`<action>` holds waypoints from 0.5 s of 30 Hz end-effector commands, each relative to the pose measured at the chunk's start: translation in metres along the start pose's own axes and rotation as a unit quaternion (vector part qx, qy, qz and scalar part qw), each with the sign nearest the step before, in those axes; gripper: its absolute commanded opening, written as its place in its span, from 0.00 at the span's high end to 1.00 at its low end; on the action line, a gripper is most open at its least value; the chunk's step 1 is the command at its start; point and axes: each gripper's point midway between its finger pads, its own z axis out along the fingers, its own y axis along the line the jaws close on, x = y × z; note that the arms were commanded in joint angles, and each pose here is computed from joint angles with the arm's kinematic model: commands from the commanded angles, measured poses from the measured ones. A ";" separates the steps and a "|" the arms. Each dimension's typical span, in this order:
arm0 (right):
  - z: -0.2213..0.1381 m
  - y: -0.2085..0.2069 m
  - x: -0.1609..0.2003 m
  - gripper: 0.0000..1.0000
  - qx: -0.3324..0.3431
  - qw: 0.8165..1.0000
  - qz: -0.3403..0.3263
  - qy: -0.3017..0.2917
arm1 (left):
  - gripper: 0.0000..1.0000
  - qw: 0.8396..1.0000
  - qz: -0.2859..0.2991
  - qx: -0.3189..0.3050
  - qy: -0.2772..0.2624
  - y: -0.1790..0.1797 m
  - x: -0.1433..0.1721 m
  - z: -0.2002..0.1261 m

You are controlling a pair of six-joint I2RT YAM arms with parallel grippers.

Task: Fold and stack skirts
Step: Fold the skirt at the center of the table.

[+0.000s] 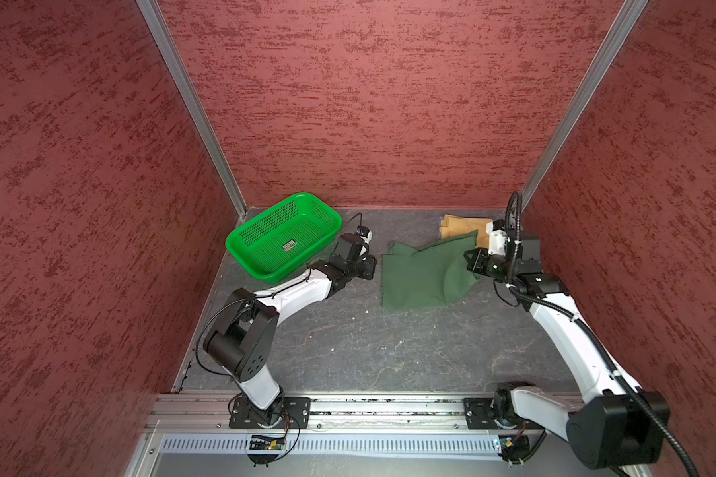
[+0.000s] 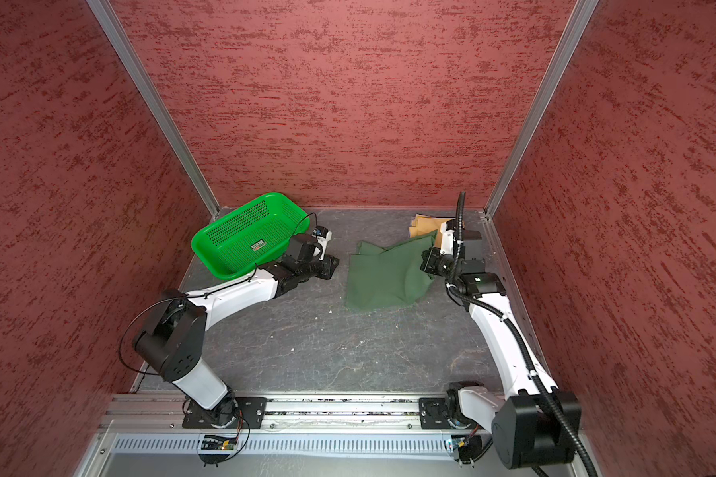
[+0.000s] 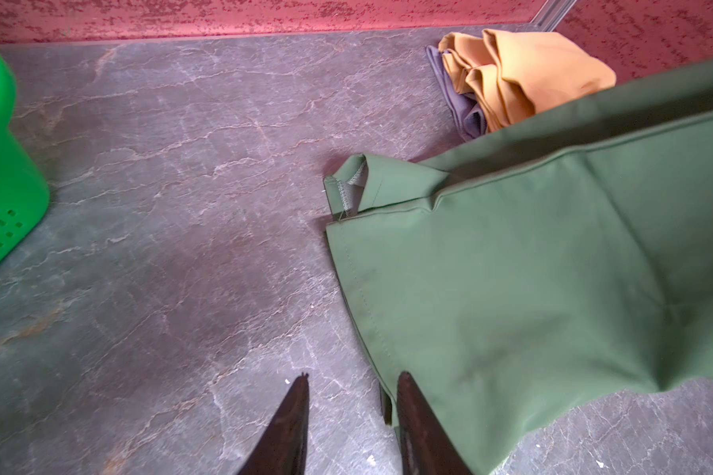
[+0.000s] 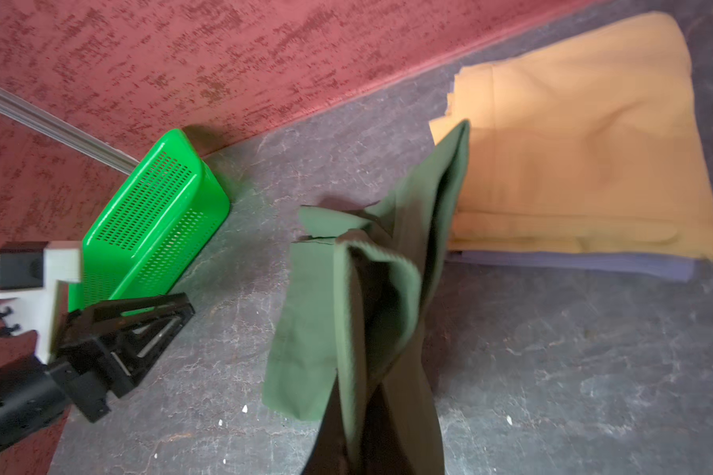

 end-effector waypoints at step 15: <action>0.022 -0.038 -0.003 1.00 0.103 0.995 0.001 0.006 | 0.53 0.972 0.208 0.106 0.036 -0.130 0.040 0.037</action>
